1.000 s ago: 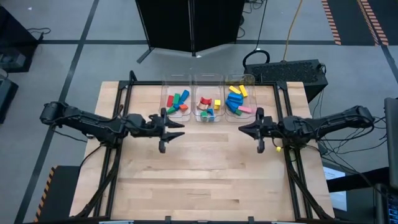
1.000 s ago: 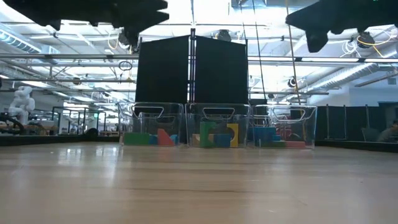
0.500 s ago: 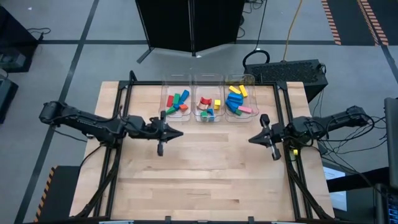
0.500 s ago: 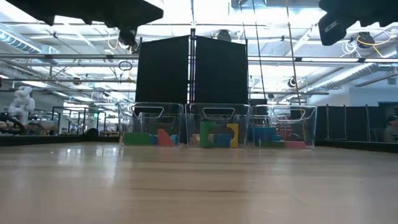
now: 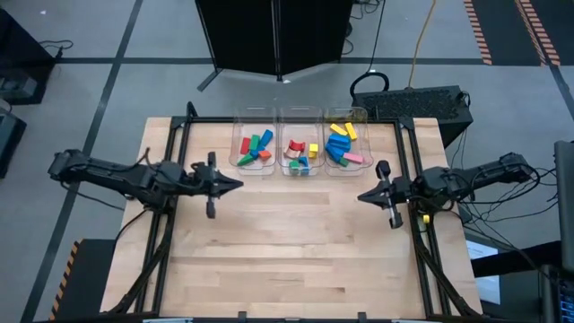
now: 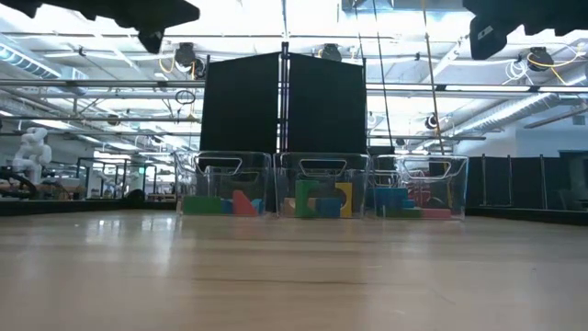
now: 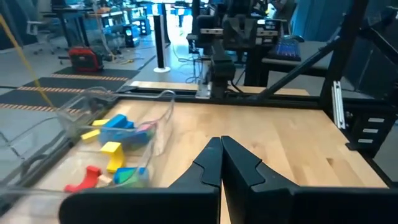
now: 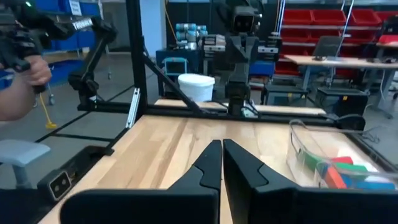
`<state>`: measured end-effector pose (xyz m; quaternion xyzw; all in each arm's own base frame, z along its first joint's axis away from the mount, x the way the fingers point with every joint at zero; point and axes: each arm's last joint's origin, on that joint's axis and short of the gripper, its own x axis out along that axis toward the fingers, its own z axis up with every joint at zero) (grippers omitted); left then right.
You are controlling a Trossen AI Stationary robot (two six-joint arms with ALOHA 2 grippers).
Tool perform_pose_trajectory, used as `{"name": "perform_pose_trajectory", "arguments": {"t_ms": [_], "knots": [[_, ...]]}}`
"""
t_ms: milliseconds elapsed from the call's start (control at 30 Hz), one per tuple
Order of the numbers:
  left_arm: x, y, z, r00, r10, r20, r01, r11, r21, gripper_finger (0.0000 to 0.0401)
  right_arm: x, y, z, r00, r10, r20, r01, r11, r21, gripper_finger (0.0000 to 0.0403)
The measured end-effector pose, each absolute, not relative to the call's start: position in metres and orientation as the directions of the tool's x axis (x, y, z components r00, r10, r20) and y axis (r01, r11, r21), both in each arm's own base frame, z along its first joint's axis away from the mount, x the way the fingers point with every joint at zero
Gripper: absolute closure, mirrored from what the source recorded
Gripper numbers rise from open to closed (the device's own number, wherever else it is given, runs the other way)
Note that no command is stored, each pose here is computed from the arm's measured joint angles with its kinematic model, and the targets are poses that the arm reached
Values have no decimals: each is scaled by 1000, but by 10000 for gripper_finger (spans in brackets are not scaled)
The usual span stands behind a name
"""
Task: Sort blocks by size
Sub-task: Return to Home Position
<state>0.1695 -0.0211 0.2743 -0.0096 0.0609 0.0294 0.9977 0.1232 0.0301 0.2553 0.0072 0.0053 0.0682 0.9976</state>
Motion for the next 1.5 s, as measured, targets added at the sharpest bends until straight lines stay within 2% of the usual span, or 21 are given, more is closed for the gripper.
{"name": "perform_pose_trajectory", "arguments": {"t_ms": [167, 333, 500, 633, 800, 933, 1033, 1200, 1500], "knots": [[155, -18, 273, 992, 47, -120, -50, 999, -18, 399, 121, 31, 257, 989, 148, 9, -149, 988, 31, 403], [148, -17, 257, 989, 41, -139, -43, 999, -13, 399, 114, 30, 254, 988, 152, -31, -150, 987, 49, 403], [147, -17, 238, 986, 41, -160, -43, 999, -11, 400, 111, 27, 252, 994, 100, -37, -97, 993, 60, 403], [147, -17, 225, 992, 33, -119, -34, 999, -10, 401, 113, 27, 245, 996, 72, -48, -70, 996, 56, 403], [146, -18, 215, 999, -19, -43, 20, 1000, 20, 401, 117, 27, 235, 996, 25, 84, -28, 999, 44, 403], [146, -16, 214, 999, 0, -36, 1, 1000, 20, 401, 118, 24, 232, 996, 5, 94, -8, 1000, 23, 403], [147, -9, 220, 999, 41, -21, -40, 998, 47, 401, 116, 20, 245, 993, -22, 117, 25, 1000, -17, 403], [149, 0, 238, 1000, -11, 10, 10, 998, 62, 401, 110, 14, 267, 995, 18, 96, -13, 998, -55, 403], [146, 5, 233, 999, -6, -54, 9, 999, 52, 401, 103, 11, 256, 998, 35, 53, -34, 999, -9, 403]]}}
